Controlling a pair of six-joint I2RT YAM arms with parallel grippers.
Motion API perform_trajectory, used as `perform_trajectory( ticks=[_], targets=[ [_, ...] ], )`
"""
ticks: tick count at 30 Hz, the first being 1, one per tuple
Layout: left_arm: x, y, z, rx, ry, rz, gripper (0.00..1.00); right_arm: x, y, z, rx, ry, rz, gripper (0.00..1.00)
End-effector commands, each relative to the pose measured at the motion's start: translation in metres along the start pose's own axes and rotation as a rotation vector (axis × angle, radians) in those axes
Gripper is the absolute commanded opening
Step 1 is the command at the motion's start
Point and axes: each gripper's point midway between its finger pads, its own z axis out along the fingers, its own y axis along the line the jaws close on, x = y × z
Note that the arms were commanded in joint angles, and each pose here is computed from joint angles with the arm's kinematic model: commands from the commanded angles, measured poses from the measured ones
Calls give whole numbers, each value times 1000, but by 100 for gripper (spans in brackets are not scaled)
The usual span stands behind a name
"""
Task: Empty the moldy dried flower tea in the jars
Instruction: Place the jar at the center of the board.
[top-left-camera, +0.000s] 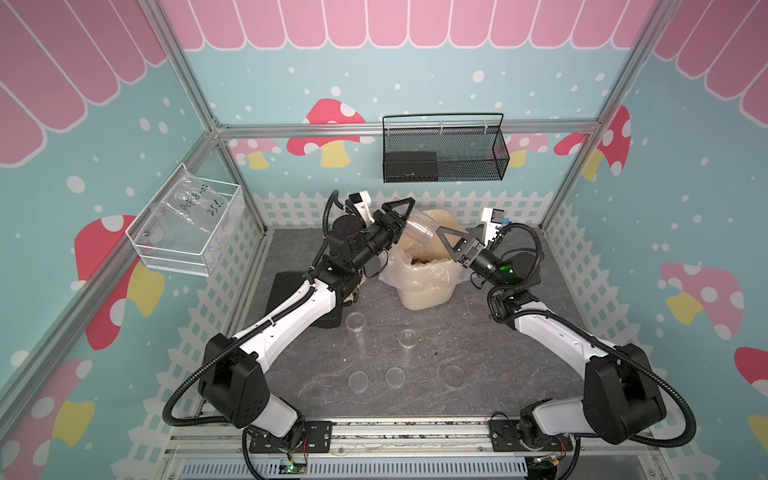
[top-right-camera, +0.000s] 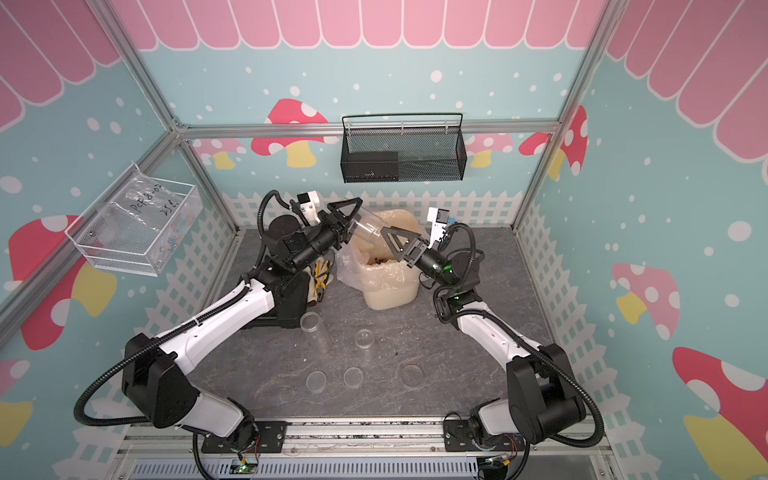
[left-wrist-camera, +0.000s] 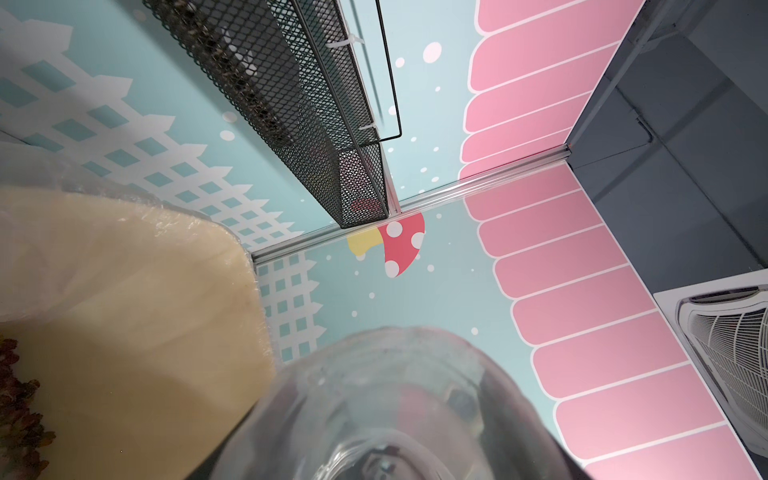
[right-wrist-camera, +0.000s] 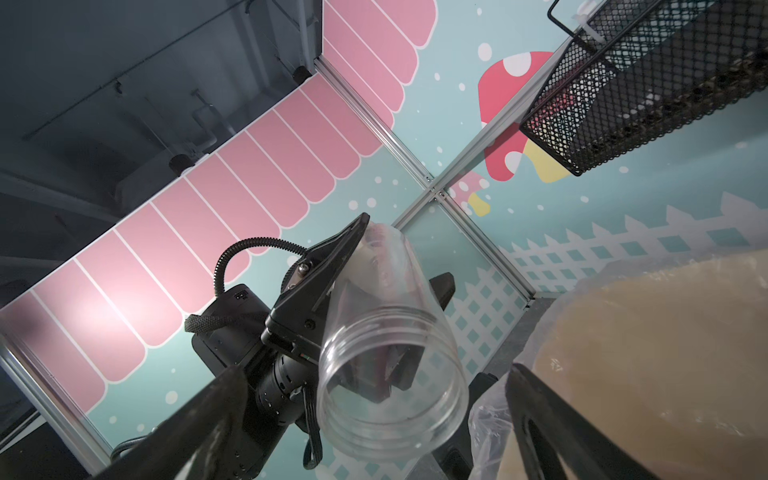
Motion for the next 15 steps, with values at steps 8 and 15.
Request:
perform_trajectory(
  ticks=[8,15],
  targets=[
    [-4,-21,-8,57,-5,-10,0,1,14,23,-83,16,17,98],
    [-3,-19,-7,56,-1,-13,0,6,17,37,-108,36,32,98]
  ],
)
